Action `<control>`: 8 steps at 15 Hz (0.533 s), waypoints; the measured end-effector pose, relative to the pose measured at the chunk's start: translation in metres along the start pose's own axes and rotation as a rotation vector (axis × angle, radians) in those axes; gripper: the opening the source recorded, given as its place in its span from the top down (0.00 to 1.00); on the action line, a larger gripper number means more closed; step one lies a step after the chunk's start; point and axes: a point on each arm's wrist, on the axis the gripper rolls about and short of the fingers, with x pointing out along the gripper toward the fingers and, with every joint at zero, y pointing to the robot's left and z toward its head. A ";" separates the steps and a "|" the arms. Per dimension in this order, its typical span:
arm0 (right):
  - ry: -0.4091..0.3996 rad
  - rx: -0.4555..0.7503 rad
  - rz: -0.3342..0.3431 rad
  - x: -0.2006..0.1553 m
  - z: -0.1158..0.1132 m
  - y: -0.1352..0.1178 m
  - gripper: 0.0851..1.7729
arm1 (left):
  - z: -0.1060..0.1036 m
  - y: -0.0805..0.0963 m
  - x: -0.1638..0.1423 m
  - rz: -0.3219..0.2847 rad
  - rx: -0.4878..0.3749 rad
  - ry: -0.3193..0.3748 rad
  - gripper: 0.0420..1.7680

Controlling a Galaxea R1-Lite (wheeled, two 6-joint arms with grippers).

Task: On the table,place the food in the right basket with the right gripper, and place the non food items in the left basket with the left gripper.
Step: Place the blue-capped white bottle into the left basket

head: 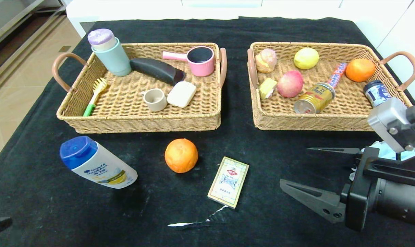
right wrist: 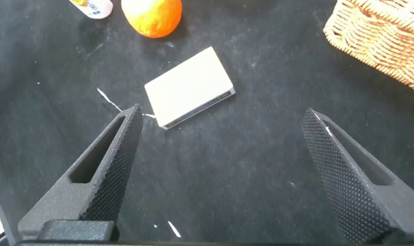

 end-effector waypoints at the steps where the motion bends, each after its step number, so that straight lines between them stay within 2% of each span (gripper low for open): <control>1: 0.000 0.000 -0.001 0.000 0.000 0.000 0.04 | 0.002 0.000 0.003 0.006 -0.001 -0.002 0.03; 5: 0.000 0.002 -0.007 0.000 0.000 -0.001 0.04 | 0.011 0.001 0.022 0.026 -0.002 0.006 0.03; 8: -0.001 0.004 -0.018 0.000 0.000 -0.004 0.04 | 0.014 0.002 0.035 0.046 -0.002 0.042 0.03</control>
